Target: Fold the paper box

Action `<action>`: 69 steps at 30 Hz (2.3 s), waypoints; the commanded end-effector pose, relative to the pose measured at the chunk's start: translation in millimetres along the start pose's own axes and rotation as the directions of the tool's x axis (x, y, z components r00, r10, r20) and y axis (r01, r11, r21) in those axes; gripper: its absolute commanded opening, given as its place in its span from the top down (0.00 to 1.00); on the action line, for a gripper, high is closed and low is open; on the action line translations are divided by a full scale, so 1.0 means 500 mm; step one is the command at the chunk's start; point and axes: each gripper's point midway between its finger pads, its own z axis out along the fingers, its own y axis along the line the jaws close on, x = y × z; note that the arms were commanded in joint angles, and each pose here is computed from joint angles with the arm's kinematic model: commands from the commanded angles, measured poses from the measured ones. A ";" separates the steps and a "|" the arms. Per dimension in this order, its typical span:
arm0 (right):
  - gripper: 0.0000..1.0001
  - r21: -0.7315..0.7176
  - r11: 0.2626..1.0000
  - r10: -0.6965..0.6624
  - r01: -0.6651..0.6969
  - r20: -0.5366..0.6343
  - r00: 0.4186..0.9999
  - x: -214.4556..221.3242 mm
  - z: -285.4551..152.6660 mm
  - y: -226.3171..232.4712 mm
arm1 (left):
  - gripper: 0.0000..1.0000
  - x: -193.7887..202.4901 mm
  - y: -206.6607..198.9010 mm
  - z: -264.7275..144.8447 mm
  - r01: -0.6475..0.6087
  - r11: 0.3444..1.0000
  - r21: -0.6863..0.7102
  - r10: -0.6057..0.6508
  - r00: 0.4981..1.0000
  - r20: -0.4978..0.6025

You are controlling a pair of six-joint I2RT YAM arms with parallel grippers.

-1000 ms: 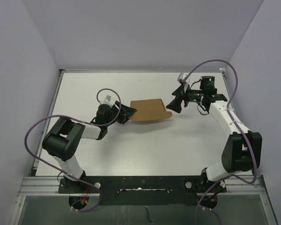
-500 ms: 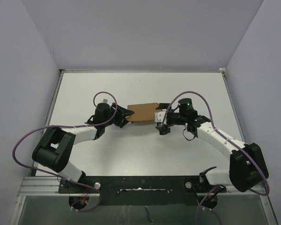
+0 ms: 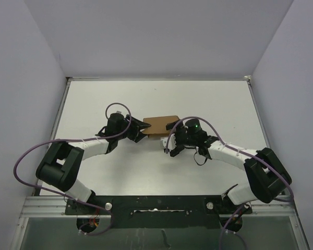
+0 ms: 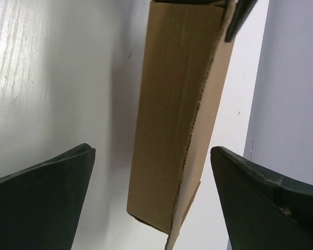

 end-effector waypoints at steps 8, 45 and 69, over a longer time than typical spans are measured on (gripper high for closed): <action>0.21 0.155 0.974 -0.148 0.166 -0.119 0.982 0.013 0.029 -0.059 | 0.61 0.015 -0.103 -0.019 -0.005 0.990 0.141 0.009 0.999 -0.032; 0.64 0.248 0.942 0.222 -0.227 0.048 0.974 -0.001 -0.047 -0.140 | 0.02 -0.002 -0.144 -0.156 -0.170 0.957 0.235 0.147 0.983 0.111; 0.63 -0.390 0.179 0.982 -0.903 0.124 0.141 -0.080 -0.143 -0.116 | 0.02 -0.016 -0.076 -0.244 -0.909 0.365 0.201 0.907 0.397 0.145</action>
